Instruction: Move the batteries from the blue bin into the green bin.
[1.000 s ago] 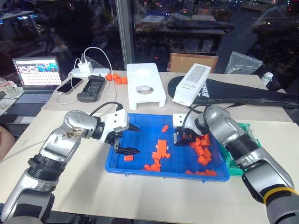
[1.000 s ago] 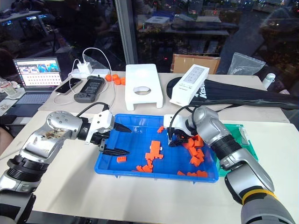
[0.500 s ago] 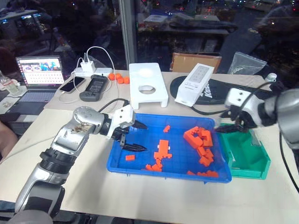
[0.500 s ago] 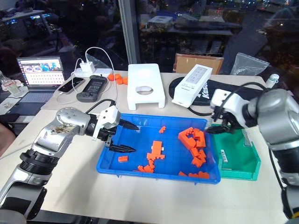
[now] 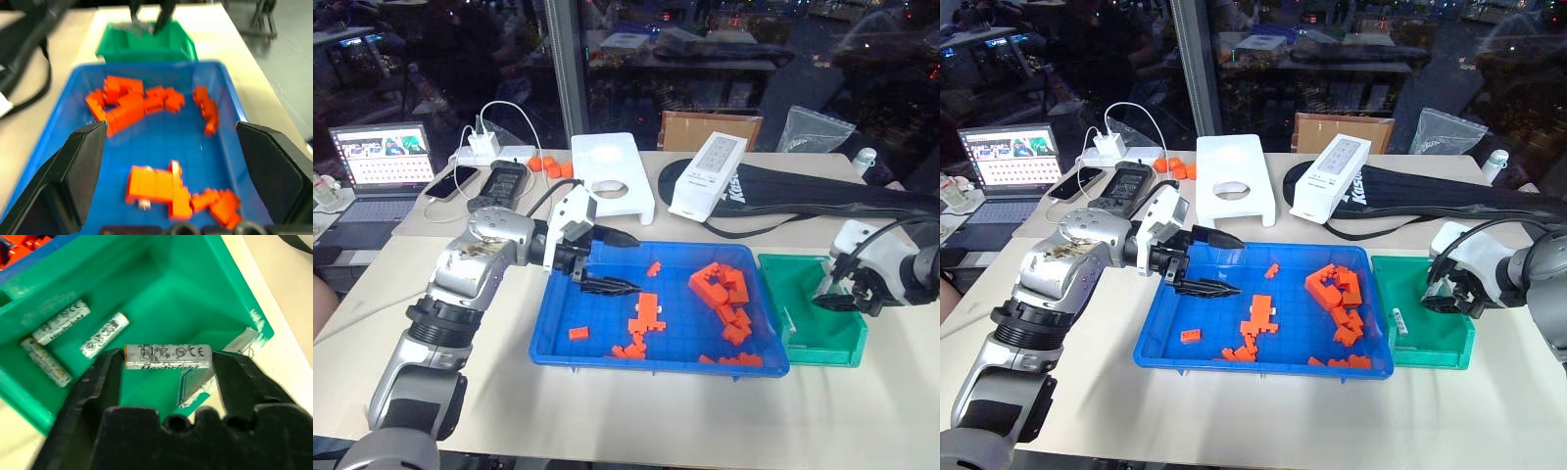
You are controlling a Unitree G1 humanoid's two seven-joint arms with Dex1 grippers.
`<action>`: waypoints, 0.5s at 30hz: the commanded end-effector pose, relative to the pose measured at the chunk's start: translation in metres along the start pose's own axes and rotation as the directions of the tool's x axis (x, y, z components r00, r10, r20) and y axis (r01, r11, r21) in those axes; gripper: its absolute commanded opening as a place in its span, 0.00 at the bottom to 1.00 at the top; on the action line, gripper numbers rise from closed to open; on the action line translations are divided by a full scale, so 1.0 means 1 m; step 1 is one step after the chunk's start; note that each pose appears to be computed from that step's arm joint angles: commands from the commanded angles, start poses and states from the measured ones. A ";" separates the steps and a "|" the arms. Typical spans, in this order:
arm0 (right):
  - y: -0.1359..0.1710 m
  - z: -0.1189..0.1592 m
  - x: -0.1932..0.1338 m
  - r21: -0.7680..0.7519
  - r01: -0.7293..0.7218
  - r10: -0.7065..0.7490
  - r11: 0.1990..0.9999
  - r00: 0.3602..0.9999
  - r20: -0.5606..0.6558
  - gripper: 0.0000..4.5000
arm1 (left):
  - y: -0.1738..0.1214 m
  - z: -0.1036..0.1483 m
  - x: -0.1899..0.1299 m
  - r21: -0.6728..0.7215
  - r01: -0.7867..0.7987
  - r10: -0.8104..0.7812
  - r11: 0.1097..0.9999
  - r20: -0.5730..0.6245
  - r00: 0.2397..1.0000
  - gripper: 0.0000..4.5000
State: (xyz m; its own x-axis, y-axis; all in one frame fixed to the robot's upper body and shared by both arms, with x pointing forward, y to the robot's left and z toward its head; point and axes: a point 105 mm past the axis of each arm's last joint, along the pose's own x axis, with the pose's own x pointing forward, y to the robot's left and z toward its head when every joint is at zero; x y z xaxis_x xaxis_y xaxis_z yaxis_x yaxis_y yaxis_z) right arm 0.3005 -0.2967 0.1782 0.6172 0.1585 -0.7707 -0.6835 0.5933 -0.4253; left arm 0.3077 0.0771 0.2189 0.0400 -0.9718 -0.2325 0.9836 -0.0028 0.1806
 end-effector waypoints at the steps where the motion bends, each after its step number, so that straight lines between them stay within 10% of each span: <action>1: -0.008 0.018 -0.013 -0.037 0.034 -0.032 0.999 0.998 0.057 0.99 | 0.002 0.018 -0.007 0.039 -0.029 0.028 0.999 0.036 0.999 1.00; 15: 0.079 0.149 0.020 -0.332 -0.219 0.336 0.918 0.874 0.352 0.99 | -0.001 -0.022 -0.073 -0.011 -0.191 0.186 0.981 -0.184 0.965 1.00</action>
State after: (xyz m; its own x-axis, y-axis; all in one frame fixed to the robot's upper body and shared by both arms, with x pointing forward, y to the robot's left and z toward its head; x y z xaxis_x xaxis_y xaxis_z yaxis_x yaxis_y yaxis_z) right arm 0.3158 -0.1376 0.1967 0.4223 0.6172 -0.6639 -0.9061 0.2668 -0.3283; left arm 0.3106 0.1473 0.2003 0.2283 -0.8971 -0.3783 0.9718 0.1864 0.1445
